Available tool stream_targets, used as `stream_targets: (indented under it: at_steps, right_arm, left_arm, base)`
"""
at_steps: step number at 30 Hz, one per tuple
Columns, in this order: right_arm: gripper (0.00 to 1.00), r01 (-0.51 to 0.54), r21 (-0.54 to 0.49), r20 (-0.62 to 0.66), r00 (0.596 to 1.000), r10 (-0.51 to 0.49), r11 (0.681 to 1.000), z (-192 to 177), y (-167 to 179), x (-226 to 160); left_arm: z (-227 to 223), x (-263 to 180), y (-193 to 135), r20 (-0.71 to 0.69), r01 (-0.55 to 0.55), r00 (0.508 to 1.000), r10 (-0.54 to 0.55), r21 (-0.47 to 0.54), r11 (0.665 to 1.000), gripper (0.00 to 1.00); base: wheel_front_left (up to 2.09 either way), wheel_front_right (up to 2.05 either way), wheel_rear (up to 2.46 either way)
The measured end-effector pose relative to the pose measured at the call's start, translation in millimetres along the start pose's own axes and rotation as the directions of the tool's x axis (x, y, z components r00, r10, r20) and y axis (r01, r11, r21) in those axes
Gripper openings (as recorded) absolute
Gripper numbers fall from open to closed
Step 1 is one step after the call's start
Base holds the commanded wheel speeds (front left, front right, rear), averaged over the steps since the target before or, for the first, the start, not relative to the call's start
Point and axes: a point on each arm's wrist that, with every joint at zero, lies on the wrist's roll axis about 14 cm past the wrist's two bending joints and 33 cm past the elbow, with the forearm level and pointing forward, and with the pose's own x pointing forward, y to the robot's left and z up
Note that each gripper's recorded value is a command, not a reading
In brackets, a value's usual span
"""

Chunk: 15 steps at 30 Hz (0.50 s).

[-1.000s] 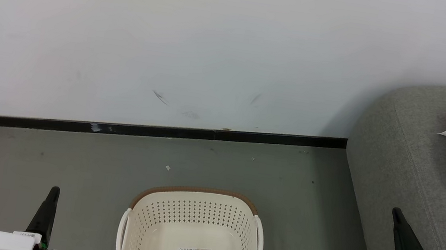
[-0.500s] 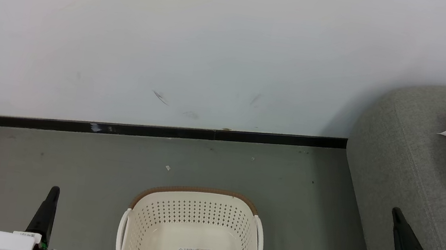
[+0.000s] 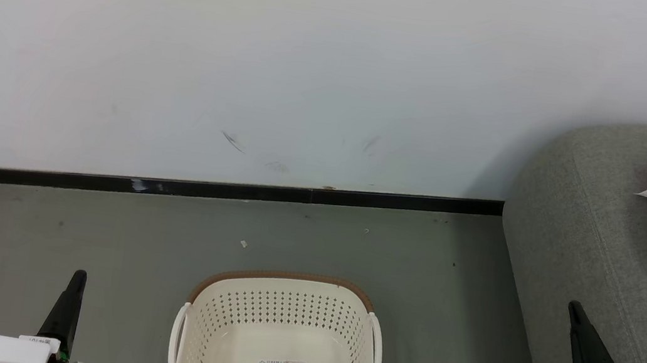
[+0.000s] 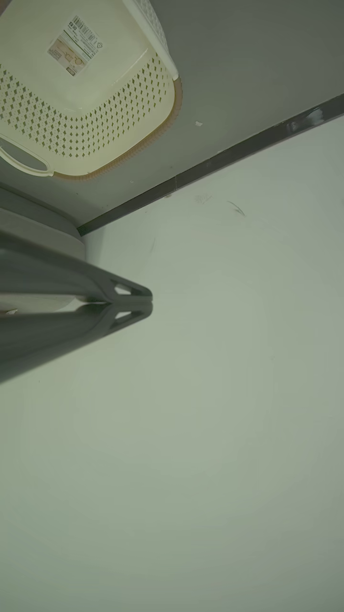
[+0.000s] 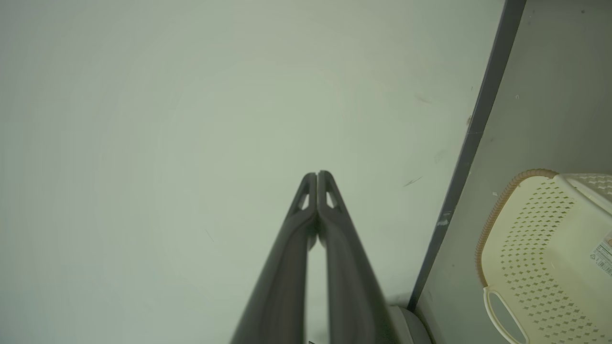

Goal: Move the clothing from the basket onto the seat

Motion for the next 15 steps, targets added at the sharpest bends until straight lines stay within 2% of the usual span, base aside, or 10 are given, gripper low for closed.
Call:
stream_targets:
  at_steps: [15]
  right_arm:
    - [0.0,0.0,0.0,0.0,1.0,0.0,1.0,-0.1,0.1,0.0]
  left_arm:
    - [0.0,0.1,-0.3,0.0,0.001,1.0,-0.001,0.0,1.0,0.0]
  base:
    - [0.0,0.0,0.0]
